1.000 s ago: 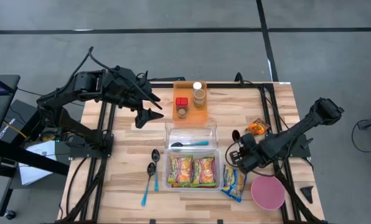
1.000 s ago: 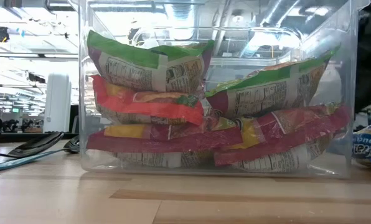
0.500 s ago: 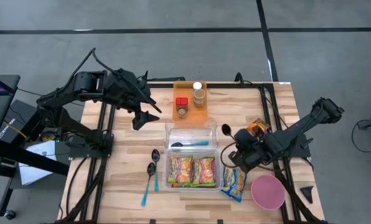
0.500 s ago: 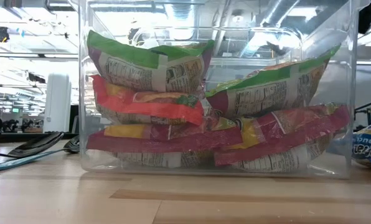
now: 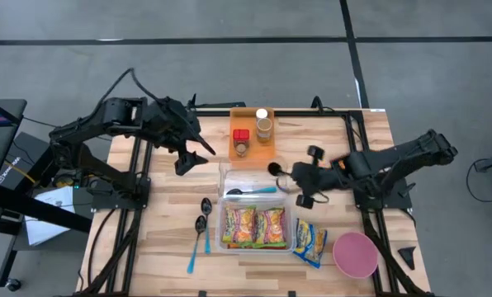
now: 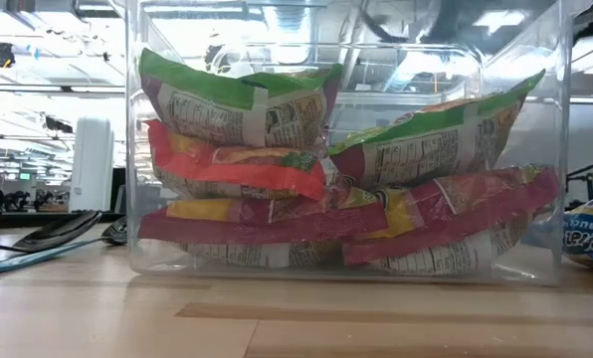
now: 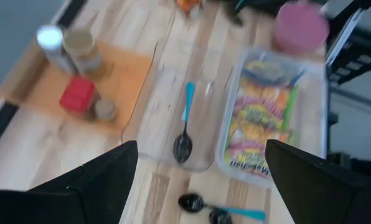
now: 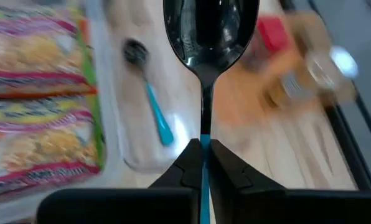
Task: Pick & Place Food Item
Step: Put the blue spoon into the transparent bin
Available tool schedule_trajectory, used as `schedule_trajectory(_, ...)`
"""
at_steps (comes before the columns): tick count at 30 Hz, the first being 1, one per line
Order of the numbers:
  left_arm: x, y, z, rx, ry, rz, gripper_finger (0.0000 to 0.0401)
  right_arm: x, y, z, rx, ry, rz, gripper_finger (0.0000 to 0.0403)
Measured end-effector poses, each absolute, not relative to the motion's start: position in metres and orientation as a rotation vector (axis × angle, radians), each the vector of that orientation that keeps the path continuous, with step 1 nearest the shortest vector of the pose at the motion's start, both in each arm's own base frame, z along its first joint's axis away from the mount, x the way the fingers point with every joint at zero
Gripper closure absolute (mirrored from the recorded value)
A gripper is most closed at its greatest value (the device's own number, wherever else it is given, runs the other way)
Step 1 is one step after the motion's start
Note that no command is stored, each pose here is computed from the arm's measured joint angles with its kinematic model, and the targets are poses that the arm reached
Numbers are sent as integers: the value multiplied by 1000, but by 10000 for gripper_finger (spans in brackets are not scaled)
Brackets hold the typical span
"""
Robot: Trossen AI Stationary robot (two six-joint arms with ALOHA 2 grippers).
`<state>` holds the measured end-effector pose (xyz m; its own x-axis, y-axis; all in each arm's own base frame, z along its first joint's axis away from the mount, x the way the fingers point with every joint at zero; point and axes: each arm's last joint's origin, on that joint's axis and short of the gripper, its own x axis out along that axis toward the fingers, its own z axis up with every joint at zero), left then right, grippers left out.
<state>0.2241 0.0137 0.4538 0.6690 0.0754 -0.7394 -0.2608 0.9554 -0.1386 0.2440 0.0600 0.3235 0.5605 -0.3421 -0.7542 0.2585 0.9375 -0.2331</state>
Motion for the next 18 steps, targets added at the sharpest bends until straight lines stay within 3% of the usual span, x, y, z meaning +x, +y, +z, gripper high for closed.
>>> schedule_trajectory(9, 216, 13, 379, -354, 980, 275, 54, 273, 30, 337, -285, 754, -160, 395)
schedule_trajectory(13, 206, 12, 351, -480, 969, 321, 54, 281, 22, 342, -423, 687, -6, 395)
schedule_trajectory(18, 193, 11, 327, -605, 913, 341, 54, 296, 14, 333, -457, 684, 35, 395)
